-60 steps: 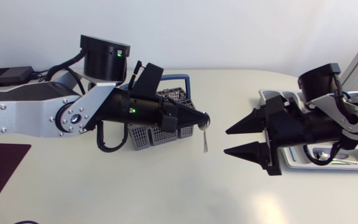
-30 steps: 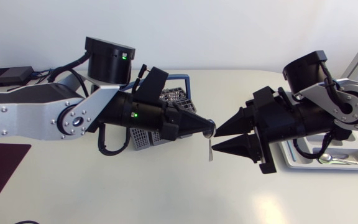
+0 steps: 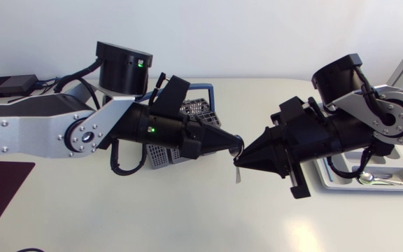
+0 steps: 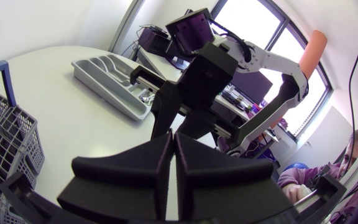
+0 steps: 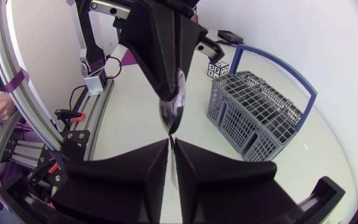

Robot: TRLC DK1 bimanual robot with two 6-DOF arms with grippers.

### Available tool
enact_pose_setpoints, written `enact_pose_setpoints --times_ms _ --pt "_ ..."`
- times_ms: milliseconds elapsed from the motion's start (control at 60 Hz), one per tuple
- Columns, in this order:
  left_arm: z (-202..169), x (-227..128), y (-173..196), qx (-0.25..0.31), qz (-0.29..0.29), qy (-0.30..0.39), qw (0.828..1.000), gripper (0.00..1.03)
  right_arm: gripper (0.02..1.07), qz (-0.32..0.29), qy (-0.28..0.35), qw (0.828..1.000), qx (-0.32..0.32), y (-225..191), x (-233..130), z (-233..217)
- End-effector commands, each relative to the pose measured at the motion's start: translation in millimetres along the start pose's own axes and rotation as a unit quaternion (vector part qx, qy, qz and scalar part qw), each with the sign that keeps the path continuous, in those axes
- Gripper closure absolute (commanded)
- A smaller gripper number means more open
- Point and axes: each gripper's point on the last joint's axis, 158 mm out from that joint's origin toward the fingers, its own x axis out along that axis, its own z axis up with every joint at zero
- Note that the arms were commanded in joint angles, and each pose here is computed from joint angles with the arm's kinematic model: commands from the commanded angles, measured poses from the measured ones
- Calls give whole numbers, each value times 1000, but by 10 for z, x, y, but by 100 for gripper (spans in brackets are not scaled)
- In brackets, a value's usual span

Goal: Transfer all utensils from the basket to the drawer tray.

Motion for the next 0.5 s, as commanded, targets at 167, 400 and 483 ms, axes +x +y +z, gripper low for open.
enact_pose_setpoints --times_ms 167,400,483 --pt "151 -30 -56 20 -7 -15 1000 75 101 21 16 999 26 37 83 -77" --pt "521 -189 12 38 24 -54 998 9 101 22 59 997 34 75 107 -335" --pt "643 -286 174 40 65 -73 994 8 101 -4 77 996 39 -66 10 -516"
